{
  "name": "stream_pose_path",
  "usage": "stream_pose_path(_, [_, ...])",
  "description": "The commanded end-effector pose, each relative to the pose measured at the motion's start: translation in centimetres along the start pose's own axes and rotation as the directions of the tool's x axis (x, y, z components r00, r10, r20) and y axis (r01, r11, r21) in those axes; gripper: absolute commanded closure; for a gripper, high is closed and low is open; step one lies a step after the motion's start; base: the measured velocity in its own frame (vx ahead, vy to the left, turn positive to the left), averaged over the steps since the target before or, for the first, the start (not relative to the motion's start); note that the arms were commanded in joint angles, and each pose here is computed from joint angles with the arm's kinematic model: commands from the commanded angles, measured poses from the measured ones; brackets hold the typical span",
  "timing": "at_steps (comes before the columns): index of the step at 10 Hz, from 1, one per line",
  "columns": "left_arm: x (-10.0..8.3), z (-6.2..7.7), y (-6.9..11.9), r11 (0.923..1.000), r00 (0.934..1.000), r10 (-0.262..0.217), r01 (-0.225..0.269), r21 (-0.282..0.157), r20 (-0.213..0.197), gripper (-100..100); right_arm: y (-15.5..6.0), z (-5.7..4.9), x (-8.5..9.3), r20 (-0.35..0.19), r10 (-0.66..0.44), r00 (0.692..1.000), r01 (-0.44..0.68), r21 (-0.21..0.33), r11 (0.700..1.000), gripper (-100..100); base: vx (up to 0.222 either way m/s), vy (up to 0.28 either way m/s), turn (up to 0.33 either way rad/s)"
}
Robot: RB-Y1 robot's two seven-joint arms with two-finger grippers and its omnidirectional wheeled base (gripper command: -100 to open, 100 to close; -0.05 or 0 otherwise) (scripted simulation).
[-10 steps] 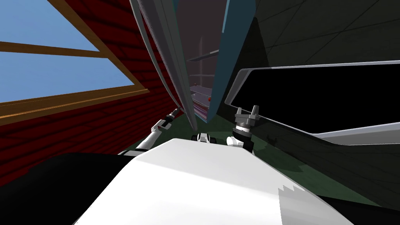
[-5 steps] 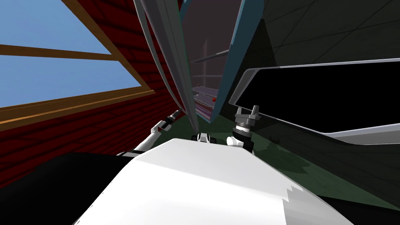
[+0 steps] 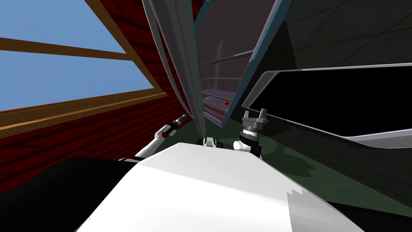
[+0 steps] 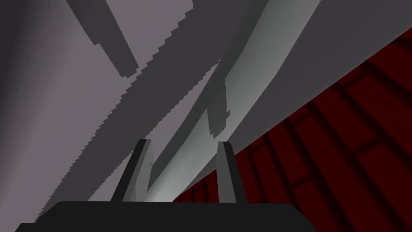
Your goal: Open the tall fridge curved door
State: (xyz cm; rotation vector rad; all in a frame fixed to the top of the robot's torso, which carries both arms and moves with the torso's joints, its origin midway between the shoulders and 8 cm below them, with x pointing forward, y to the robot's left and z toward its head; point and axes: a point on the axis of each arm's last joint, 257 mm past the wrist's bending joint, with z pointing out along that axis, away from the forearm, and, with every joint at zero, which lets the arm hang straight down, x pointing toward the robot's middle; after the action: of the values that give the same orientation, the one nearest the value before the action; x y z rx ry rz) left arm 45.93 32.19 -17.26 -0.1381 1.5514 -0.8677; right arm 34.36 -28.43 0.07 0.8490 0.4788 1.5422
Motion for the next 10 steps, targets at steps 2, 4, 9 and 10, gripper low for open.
stream_pose_path(2, [0.4, 0.1, -2.3, 0.9977, 0.9996, -0.003, 0.004, 0.067, -0.028, 100, 0.0, 0.0, 0.0, 0.0, 0.0, 1.0, 0.0, 0.0, 1.0, 0, -0.004, 0.324, -0.038])
stream_pose_path(4, [1.8, -0.3, -4.2, 0.9922, 0.9973, -0.012, 0.021, 0.123, -0.072, 100, 0.0, 0.0, 0.0, 0.0, 0.0, 1.0, 0.0, 0.0, 1.0, 0, -0.029, 0.386, -0.054])
stream_pose_path(9, [3.1, -0.9, -5.8, 0.9849, 0.9938, -0.005, 0.024, 0.171, -0.111, 100, 0.0, 0.0, 0.0, 0.0, 0.0, 1.0, 0.0, 0.0, 1.0, 0, 0.039, 0.213, -0.017])
stream_pose_path(10, [3.1, -0.9, -5.8, 0.9849, 0.9938, -0.005, 0.024, 0.171, -0.111, 100, 0.0, 0.0, 0.0, 0.0, 0.0, 1.0, 0.0, 0.0, 1.0, 0, -0.002, 0.248, 0.046])
